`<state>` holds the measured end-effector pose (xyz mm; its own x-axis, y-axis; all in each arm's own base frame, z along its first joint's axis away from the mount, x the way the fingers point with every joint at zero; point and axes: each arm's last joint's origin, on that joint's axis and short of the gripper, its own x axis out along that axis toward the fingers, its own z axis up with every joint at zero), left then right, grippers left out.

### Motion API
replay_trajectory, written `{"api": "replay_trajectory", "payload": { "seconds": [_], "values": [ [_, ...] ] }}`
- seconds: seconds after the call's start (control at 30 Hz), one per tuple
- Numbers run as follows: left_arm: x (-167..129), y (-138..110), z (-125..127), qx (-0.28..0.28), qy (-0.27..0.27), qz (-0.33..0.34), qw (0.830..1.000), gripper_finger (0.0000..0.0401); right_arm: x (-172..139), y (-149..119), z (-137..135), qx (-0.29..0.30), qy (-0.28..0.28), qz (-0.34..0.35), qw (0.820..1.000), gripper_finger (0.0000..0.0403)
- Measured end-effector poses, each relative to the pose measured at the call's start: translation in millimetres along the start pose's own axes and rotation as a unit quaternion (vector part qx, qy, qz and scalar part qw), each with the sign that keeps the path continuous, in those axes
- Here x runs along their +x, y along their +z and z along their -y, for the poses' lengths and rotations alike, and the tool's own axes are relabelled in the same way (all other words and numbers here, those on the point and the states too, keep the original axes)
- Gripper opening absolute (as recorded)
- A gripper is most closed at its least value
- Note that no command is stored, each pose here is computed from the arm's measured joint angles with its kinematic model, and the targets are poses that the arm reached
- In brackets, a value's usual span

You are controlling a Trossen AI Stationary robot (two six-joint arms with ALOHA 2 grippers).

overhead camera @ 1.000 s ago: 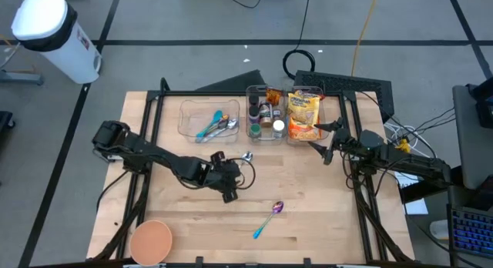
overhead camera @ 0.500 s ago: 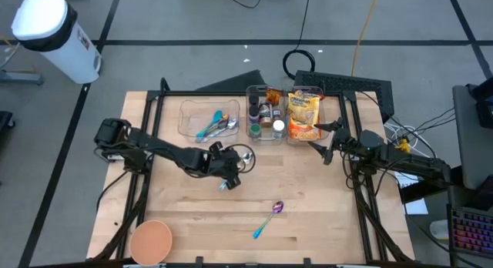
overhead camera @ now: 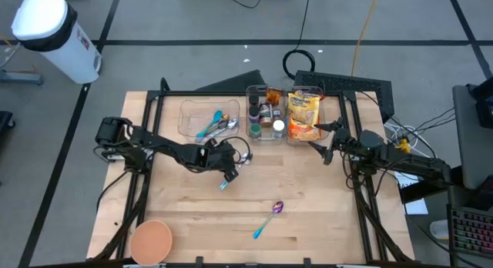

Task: Pick & Place Food Item
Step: Put the blue and white spoon into the left transparent bin

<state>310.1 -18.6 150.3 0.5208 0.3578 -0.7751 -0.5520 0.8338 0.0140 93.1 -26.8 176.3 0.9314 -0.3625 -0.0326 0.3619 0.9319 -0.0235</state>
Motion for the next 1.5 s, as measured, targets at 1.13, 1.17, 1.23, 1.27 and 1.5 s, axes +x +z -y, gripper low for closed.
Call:
{"api": "replay_trajectory", "payload": {
  "seconds": [1.13, 1.17, 1.23, 1.27, 1.5],
  "values": [
    [29.2, -25.4, 34.4, 0.021, -0.037, 0.048, 0.998, 0.0234, 0.0, 0.0, 0.0, 0.000, 0.000, 0.000, 1.000, 0.0348],
    [30.4, -26.1, 34.3, 0.022, -0.038, 0.045, 0.998, 0.0234, 0.0, 0.0, 0.0, 0.000, 0.000, 0.000, 1.000, 0.0348],
    [32.4, -26.8, 33.8, 0.022, -0.036, 0.042, 0.998, 0.0234, 0.0, 0.0, 0.0, 0.000, 0.000, 0.000, 1.000, 0.0348],
    [33.5, -27.6, 34.0, 0.023, -0.035, 0.042, 0.998, 0.0234, 0.0, -0.1, 0.0, 0.000, 0.000, 0.000, 1.000, 0.0348],
    [34.1, -28.3, 34.8, 0.023, -0.044, 0.034, 0.998, 0.0161, 0.0, -0.1, 0.0, 0.000, 0.000, 0.000, 1.000, 0.0348]
  ]
}}
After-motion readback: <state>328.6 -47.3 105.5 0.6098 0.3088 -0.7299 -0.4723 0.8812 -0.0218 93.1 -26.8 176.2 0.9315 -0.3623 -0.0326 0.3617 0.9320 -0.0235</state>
